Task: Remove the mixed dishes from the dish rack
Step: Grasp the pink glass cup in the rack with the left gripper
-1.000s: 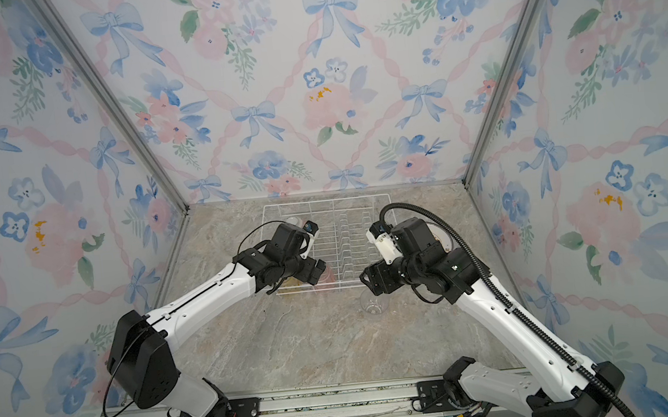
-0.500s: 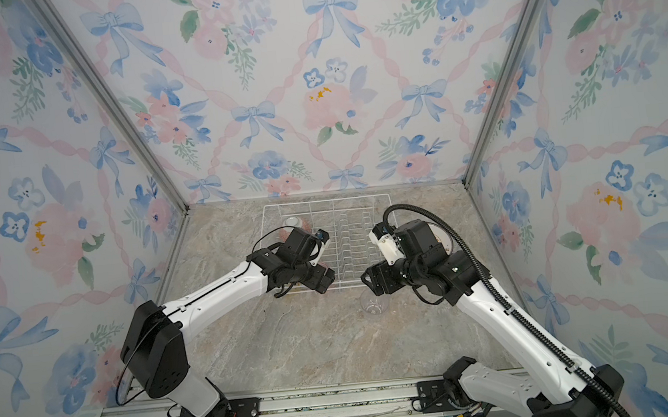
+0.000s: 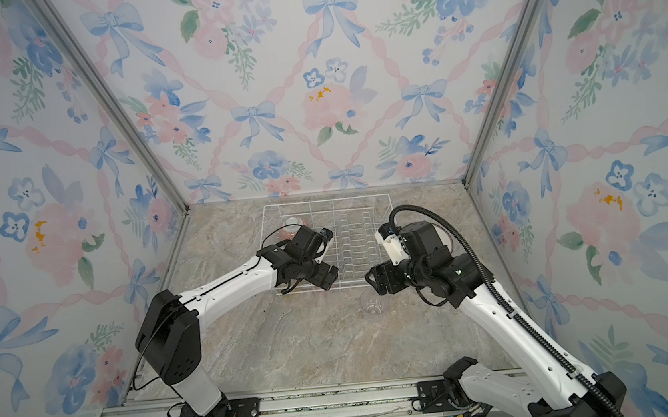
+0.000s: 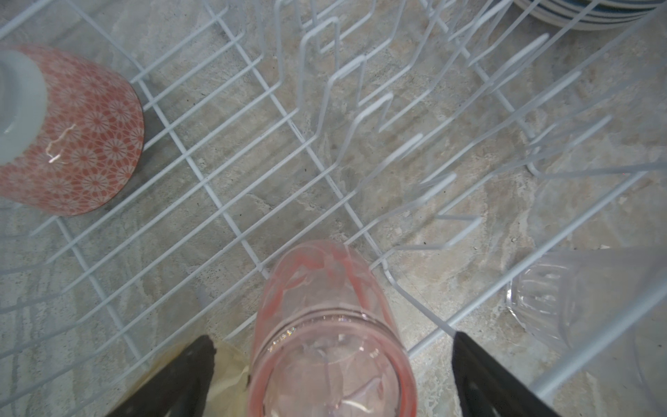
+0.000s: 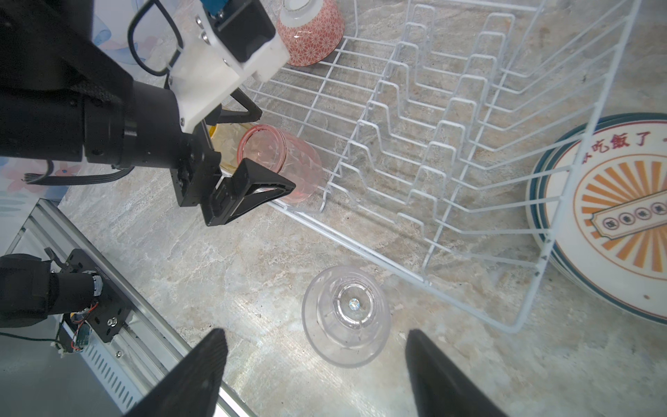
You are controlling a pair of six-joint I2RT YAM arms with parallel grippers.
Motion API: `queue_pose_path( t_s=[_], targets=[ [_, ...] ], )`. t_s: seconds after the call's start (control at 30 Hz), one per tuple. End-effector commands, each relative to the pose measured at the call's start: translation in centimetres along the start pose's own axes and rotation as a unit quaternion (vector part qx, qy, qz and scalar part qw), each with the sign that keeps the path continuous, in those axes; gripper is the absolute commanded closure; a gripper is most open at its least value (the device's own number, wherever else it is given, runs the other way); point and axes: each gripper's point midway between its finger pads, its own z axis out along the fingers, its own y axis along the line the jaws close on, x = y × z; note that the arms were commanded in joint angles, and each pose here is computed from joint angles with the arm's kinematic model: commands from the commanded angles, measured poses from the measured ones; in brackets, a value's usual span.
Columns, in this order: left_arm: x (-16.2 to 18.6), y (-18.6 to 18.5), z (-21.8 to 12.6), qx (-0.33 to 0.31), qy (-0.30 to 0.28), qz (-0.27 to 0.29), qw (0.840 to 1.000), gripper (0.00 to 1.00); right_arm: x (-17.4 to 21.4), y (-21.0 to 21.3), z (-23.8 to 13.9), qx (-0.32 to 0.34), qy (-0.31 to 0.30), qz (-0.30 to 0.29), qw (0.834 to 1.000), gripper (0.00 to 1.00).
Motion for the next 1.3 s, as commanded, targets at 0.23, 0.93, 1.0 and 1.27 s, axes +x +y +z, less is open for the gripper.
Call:
queue_pose_path(
  t_s=[0.23,0.93,1.0,1.27],
  targets=[
    [1.3,0.6,1.1,-0.023,0.059,0.0,0.998,0.02,-0.1,-0.7,0.4,-0.003,-0.009,0.015,1.0,0.19],
    [3.7,0.9,2.5,-0.029,0.143,0.008,0.989,0.13,1.0,-2.4,1.3,-0.004,-0.008,0.031,0.999,0.18],
    [3.5,1.1,2.7,-0.029,0.143,0.005,0.989,0.17,1.2,-2.5,1.3,-0.003,-0.007,0.033,0.999,0.18],
    [4.1,2.0,2.9,-0.036,0.159,0.004,0.987,0.27,1.1,-2.9,1.6,-0.002,-0.005,0.036,0.999,0.18]
  ],
)
